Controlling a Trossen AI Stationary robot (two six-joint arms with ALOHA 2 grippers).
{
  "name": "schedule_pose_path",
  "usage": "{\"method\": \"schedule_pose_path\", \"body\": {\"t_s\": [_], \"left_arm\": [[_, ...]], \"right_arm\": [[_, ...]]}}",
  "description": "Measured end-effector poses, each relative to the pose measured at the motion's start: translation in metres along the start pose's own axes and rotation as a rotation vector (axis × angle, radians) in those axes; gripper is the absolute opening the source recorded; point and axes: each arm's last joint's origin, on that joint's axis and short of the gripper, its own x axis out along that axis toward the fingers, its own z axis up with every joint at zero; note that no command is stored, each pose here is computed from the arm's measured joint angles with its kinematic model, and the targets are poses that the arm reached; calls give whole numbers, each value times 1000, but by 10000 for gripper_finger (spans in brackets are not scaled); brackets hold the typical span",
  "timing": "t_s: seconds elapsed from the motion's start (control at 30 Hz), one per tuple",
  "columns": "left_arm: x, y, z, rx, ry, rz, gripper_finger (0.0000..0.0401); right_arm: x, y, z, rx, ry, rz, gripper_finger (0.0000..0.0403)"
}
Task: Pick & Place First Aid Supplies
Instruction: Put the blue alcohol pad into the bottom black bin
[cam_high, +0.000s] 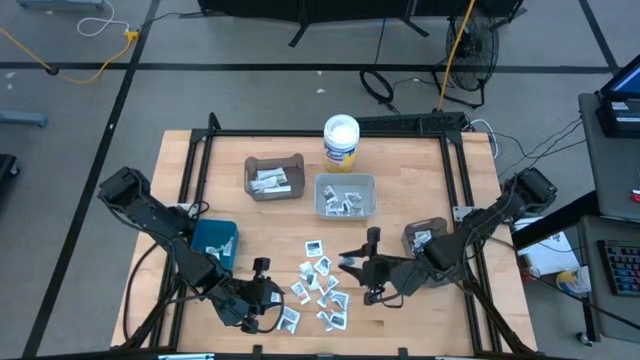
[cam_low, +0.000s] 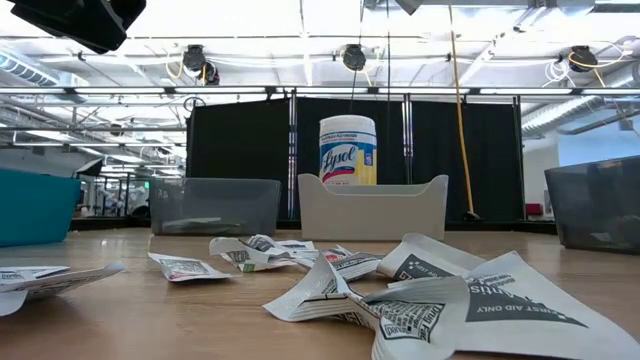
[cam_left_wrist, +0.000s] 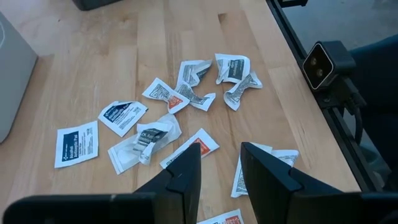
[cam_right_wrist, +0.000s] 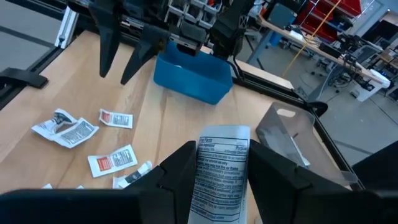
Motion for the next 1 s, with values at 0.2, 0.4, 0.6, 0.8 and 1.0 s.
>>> {"method": "schedule_pose_path", "body": {"t_s": [0.2, 0.4, 0.6, 0.8, 1.0], "left_arm": [[0, 0, 0, 0, 0, 0, 120], [0, 0, 0, -1, 0, 0, 120], [0, 0, 0, -1, 0, -1, 120], [0, 0, 0, -5, 0, -1, 120], [0, 0, 0, -10, 0, -3, 120]], "right_arm": [[0, 0, 0, -3, 1, 0, 130], [0, 0, 0, -5, 2, 1, 130], [0, 0, 0, -19, 2, 1, 130], [0, 0, 0, -22, 4, 1, 130], [-5, 0, -7, -36, 65, 12, 130]]}}
